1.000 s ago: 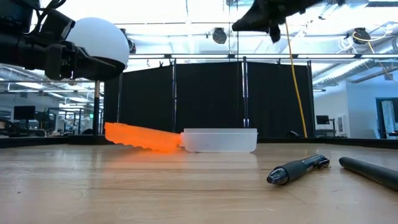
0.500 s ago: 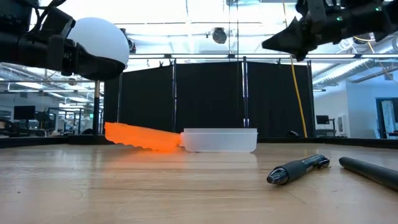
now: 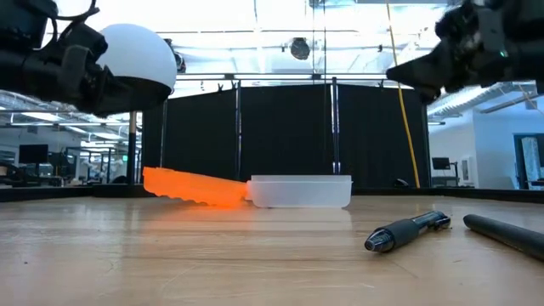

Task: Pick & place school supplies into a supply box
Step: Put the black pen into the orange supply box

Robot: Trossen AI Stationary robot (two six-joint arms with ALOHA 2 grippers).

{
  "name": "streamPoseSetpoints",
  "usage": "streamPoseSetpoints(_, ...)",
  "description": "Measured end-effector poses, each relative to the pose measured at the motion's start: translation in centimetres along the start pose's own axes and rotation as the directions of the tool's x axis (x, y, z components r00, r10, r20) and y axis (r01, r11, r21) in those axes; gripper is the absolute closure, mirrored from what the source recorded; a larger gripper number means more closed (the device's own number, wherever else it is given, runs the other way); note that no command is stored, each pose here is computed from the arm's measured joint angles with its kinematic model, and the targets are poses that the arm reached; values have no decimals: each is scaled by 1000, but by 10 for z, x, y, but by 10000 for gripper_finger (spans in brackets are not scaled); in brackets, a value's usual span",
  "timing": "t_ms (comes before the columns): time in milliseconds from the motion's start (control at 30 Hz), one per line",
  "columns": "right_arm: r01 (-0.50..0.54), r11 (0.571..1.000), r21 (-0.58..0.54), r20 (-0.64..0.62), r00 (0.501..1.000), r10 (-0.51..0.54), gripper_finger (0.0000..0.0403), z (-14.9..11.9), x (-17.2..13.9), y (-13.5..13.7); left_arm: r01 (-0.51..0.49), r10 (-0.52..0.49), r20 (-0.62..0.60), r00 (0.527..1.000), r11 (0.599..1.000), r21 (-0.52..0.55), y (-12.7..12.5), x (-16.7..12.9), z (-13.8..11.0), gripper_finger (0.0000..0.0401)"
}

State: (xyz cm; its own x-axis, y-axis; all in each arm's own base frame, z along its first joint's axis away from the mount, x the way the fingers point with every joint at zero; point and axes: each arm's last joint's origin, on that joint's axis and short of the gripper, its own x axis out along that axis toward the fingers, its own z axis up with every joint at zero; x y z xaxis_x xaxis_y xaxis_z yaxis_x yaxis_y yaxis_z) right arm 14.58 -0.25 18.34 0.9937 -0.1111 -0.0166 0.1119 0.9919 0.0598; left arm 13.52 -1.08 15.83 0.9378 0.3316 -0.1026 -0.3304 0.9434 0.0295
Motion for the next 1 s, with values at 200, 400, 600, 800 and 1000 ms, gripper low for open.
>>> streamPoseSetpoints(200,-65,996,-67,124,990,73,403,-6,-8,1,-7,-1,-44,999,981,-195,0,0,-5,364)
streamPoseSetpoints(400,-69,994,-89,54,996,74,403,-13,-7,0,29,-54,-114,992,977,-210,-24,12,23,394)
streamPoseSetpoints(600,-68,990,-126,36,997,73,403,-15,-7,0,39,-69,-266,962,992,-116,-75,51,78,398)
streamPoseSetpoints(800,-92,988,-126,44,994,99,403,-14,-7,1,21,-52,-441,896,997,-74,-138,98,95,398)
streamPoseSetpoints(1000,-155,980,-123,63,984,164,403,-12,-8,3,64,-86,-504,860,996,-61,-213,138,94,393)
